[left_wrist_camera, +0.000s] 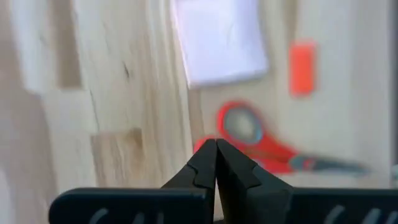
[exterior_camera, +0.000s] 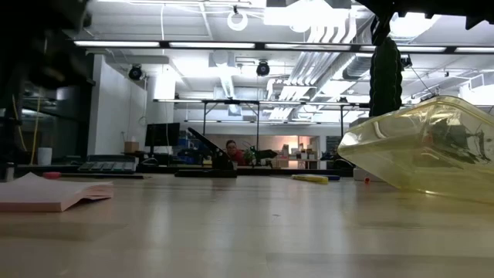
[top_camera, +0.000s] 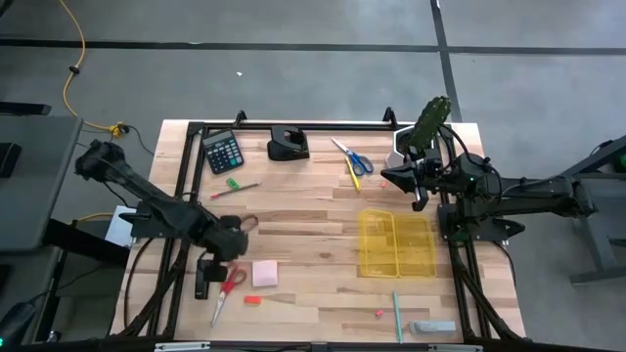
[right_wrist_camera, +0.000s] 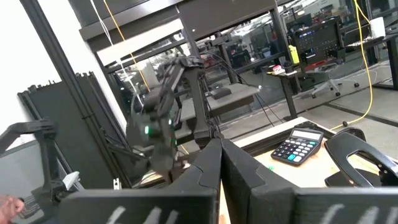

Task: Pack school essentials
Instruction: Put the red scissors into the yellow box

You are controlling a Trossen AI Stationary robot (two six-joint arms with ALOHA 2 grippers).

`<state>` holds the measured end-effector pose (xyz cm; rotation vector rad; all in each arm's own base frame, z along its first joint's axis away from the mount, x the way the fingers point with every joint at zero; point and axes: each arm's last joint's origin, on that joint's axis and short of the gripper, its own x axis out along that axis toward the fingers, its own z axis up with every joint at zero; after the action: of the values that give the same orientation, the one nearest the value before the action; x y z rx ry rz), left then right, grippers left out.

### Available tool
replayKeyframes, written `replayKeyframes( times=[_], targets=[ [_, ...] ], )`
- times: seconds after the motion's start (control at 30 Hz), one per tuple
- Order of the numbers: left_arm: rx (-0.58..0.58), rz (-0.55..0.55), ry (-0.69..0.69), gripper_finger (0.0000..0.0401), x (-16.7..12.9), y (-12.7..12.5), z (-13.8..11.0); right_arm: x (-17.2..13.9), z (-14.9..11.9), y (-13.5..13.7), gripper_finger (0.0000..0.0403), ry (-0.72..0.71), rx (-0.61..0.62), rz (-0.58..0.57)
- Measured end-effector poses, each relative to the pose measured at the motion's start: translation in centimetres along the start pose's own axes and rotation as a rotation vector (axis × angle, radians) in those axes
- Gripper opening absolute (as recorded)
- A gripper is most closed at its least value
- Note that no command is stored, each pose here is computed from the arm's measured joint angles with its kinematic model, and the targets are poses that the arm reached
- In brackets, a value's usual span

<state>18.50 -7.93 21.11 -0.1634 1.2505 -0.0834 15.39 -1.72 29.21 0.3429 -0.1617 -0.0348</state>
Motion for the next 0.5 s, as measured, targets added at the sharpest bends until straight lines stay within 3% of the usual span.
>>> replayKeyframes(
  times=[0.1,0.2,0.33,0.5],
  targets=[
    [-0.034,-0.017,-0.115,0.0002,-2.3,0.9,0.1,0.0,0.0,0.0,0.0,0.0,0.0,0.0],
    [-0.062,-0.008,-0.144,0.0001,-3.3,1.6,-0.2,0.0,0.0,0.0,0.0,0.0,0.0,0.0],
    [-0.096,-0.011,-0.098,0.0001,-2.9,1.5,-0.3,0.0,0.0,0.0,0.0,0.0,0.0,0.0],
    [-0.101,-0.029,0.035,0.0001,-0.6,-0.5,-0.6,0.0,0.0,0.0,0.0,0.0,0.0,0.0]
  ],
)
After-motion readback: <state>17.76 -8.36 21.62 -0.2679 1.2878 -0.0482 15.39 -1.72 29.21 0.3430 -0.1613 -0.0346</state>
